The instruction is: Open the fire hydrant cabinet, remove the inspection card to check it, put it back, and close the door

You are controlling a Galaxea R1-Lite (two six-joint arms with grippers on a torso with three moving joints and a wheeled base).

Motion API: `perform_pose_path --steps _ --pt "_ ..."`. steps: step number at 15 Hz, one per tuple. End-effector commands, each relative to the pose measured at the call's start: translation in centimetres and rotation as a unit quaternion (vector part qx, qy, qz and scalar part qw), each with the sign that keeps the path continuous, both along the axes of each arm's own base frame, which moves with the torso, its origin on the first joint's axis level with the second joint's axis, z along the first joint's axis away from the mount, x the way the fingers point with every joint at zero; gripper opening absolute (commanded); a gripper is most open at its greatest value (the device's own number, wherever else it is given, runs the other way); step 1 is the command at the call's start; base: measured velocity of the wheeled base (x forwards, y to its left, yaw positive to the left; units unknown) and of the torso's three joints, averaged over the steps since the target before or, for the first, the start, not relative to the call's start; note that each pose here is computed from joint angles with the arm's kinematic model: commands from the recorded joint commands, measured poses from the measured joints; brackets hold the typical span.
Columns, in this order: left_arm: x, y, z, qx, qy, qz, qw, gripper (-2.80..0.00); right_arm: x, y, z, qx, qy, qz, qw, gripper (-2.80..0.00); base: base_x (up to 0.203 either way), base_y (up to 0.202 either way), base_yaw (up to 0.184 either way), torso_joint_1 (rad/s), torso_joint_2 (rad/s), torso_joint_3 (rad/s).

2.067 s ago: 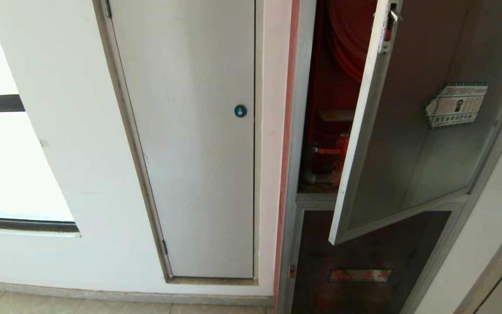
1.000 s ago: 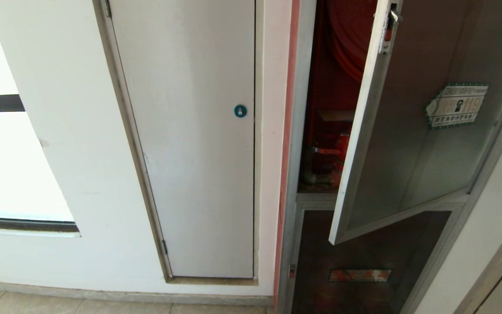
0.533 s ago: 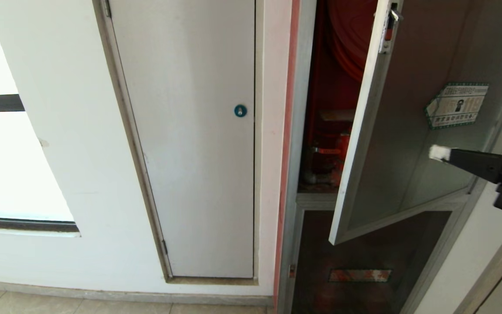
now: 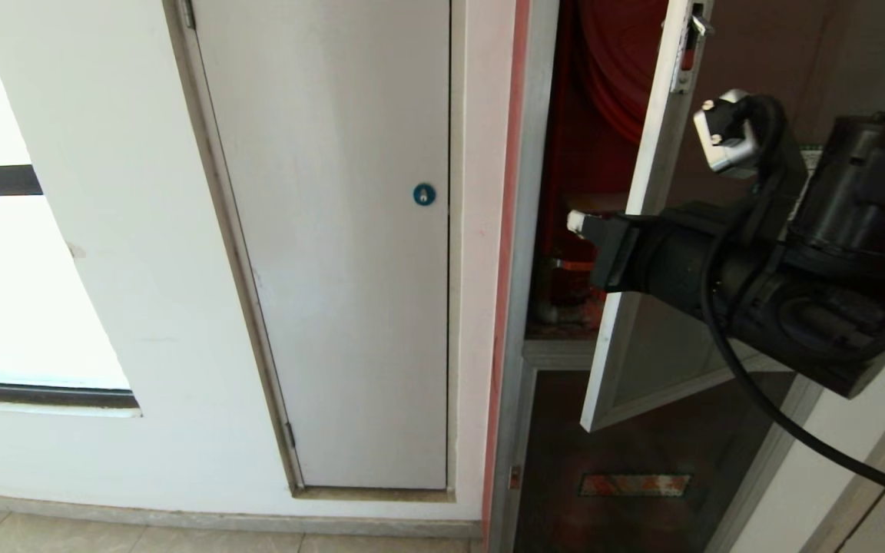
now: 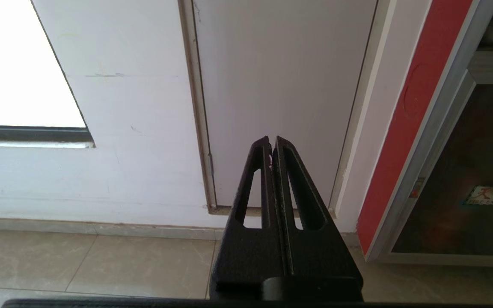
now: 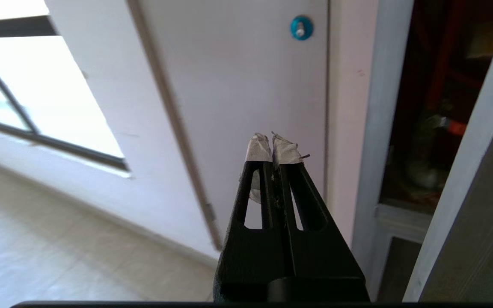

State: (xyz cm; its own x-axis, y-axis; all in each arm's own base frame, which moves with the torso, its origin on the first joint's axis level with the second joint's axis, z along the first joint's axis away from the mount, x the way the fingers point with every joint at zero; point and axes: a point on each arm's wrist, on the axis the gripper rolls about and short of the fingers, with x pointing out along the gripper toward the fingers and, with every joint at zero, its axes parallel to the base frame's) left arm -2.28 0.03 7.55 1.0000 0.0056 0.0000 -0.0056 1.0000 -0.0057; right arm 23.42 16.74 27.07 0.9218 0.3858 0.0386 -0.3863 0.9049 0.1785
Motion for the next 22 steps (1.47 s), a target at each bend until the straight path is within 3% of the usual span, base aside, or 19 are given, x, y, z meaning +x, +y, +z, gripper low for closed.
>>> perform_pose_path --steps 1,4,8,10,22 --pt "0.0 0.0 0.0 0.0 0.0 0.0 1.0 -2.8 1.4 2.0 -0.9 -0.027 0.001 -0.056 0.998 -2.8 0.0 0.0 0.0 0.0 0.0 0.0" --pt "0.0 0.0 0.0 0.0 0.001 0.0 1.0 -2.8 2.3 3.3 -0.1 -0.045 -0.029 -0.178 0.983 -2.8 0.0 0.0 0.0 0.0 0.0 0.0" --pt "0.0 0.0 0.0 0.0 0.001 0.0 1.0 -2.8 4.3 4.9 -0.5 -0.081 -0.112 -0.253 0.958 -2.8 0.0 0.0 0.0 0.0 0.0 0.0" --pt "0.0 0.0 0.0 0.0 0.001 0.0 1.0 -2.8 5.6 5.6 -0.3 -0.077 -0.121 -0.295 0.945 -2.8 0.0 0.0 0.0 0.0 0.0 0.0" --pt "0.0 0.0 0.0 0.0 0.0 0.0 1.0 -2.8 9.5 4.8 1.2 -0.046 -0.172 -0.366 0.913 -2.8 0.0 0.0 0.0 0.0 0.0 0.0"
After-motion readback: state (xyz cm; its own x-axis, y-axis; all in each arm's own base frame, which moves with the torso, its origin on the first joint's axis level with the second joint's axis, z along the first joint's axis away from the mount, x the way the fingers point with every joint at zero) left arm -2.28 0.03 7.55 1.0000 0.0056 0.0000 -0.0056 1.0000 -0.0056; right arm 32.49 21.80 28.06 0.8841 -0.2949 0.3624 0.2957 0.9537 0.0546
